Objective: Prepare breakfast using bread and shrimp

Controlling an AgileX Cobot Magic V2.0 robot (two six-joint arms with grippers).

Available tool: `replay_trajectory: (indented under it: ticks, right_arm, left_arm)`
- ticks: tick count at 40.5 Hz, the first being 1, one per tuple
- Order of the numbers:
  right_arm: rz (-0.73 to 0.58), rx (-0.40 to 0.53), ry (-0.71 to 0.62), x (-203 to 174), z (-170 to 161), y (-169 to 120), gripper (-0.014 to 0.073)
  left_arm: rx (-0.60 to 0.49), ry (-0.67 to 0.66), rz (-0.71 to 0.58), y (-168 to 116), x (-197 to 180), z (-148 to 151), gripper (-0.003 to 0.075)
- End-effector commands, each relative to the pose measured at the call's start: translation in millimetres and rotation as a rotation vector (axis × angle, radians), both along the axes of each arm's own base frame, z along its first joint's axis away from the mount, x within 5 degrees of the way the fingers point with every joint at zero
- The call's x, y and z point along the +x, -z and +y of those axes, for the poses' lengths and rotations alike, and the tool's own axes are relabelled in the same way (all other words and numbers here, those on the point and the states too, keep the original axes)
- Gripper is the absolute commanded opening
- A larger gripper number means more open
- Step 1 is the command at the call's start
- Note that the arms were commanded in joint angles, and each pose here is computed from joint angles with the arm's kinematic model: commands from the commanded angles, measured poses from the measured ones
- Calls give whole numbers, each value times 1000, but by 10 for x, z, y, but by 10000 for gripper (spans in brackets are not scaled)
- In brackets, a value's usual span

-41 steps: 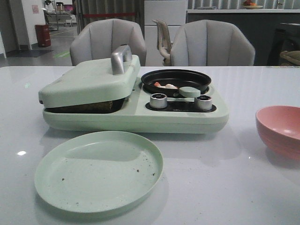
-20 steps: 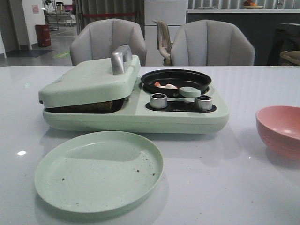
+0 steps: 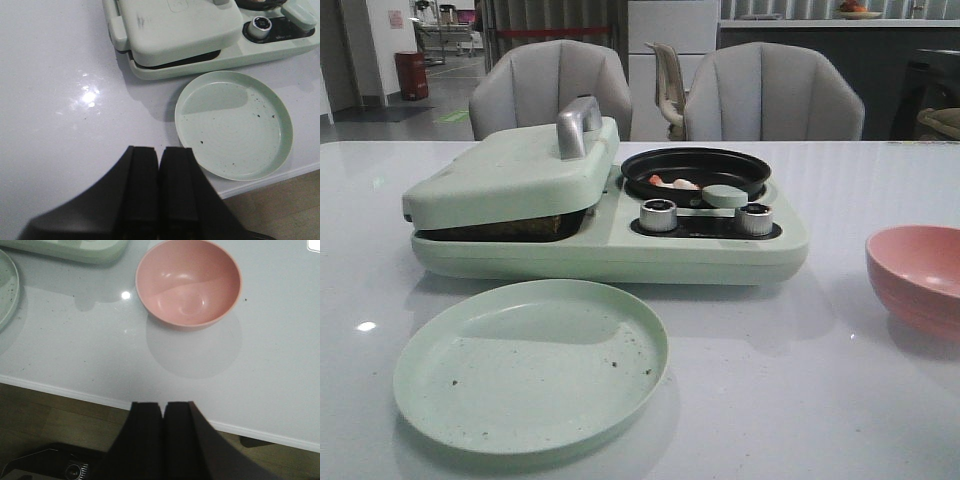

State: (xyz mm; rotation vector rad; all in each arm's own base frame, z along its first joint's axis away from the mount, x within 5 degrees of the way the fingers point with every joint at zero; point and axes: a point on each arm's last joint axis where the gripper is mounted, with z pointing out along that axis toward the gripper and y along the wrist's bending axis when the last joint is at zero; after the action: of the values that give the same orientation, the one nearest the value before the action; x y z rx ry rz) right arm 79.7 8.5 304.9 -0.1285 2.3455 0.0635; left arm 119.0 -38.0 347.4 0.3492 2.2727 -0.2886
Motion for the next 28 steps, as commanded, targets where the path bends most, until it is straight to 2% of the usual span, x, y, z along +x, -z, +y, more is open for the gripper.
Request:
replay_trajectory:
  ticks: [1,8,12,15,20,22,28]
  right_arm:
    - [-84,2,3,38,-1,-119,43]
    - [-82,2,3,37,-1,-117,43]
    - [-82,2,3,37,-1,-117,43]
    - [-82,2,3,37,-1,-117,43]
    - [-82,2,3,37,-1,-117,43]
    - [-82,2,3,37,-1,-117,43]
    - [-82,2,3,37,-1,-117,43]
  left_arm:
    - [-38,-11,-86,-137,25,-14,102]
    - [-46,-12,-109,-156,-24,-7,102]
    - [6,-64,-221,-234,-107,96,102]
    - [-4,-107,-279,-216,-207,148,102]
    - [-21,-192,-430,-58,-387,231,102]
    - [-27,-229,-494,122,-503,264,102]
    - [-41,-258,-578,511,-649,288,102]
